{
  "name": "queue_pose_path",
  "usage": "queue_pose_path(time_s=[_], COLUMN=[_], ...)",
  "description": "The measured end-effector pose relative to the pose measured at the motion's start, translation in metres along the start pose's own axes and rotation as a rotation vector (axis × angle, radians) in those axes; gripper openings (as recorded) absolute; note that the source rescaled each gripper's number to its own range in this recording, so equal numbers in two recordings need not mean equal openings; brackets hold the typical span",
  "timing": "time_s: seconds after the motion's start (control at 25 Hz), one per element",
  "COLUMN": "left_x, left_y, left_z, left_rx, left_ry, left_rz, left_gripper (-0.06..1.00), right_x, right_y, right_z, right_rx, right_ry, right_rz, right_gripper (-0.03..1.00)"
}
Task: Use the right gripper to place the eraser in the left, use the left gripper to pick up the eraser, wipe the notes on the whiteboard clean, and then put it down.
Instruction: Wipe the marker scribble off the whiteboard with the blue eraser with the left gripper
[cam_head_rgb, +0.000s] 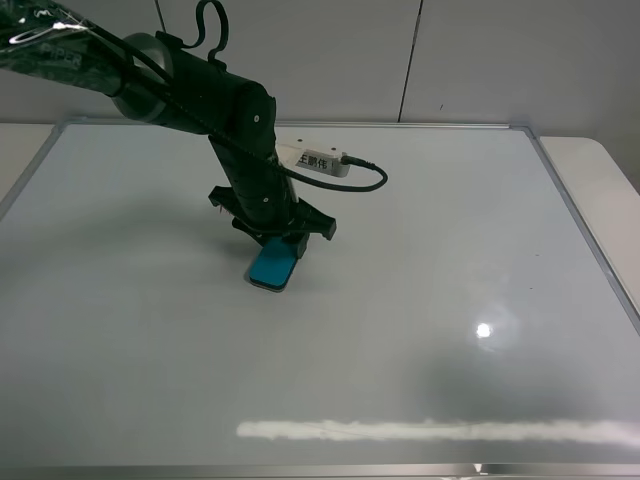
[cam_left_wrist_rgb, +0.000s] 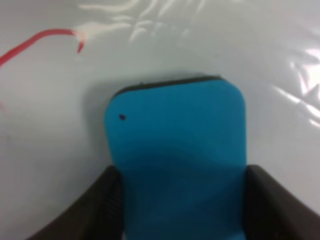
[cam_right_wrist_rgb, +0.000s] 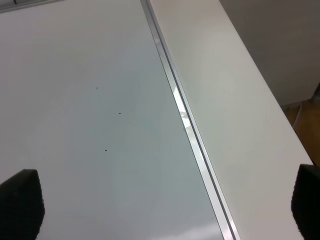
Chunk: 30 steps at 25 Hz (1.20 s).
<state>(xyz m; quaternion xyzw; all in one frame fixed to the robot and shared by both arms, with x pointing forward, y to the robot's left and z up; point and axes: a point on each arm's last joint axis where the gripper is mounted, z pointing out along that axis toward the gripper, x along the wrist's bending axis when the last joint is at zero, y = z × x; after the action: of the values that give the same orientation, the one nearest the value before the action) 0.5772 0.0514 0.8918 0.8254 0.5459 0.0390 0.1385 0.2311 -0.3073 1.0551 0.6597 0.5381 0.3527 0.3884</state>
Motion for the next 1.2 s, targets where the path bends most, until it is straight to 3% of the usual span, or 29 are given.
queue_pose_path(time_s=[0.2,0.48,0.52,0.72,0.92,1.2], left_x=[0.005,0.037,0.062,0.127,0.171,0.177], left_y=[0.002,0.019,0.026,0.037,0.037,0.037], left_z=[-0.001,-0.005,-0.007,-0.009,-0.012,-0.013], left_rx=[0.006,0.022,0.011,-0.021,-0.042,-0.042], left_ry=[-0.008,-0.008,0.016,0.086,0.145,0.16], left_rz=[-0.021,-0.107,-0.146,-0.238,-0.286,-0.283], left_gripper=[0.02,0.02,0.02,0.02,0.02,0.02], right_x=[0.0,0.0,0.0,0.0,0.0,0.0], right_y=[0.0,0.0,0.0,0.0,0.0,0.0], right_z=[0.0,0.0,0.0,0.0,0.0,0.0], right_rx=[0.0,0.0,0.0,0.0,0.0,0.0], right_ry=[0.0,0.0,0.0,0.0,0.0,0.0], right_rz=[0.0,0.0,0.0,0.0,0.0,0.0], right_gripper=[1.0,1.0,1.0,1.0,1.0,1.0])
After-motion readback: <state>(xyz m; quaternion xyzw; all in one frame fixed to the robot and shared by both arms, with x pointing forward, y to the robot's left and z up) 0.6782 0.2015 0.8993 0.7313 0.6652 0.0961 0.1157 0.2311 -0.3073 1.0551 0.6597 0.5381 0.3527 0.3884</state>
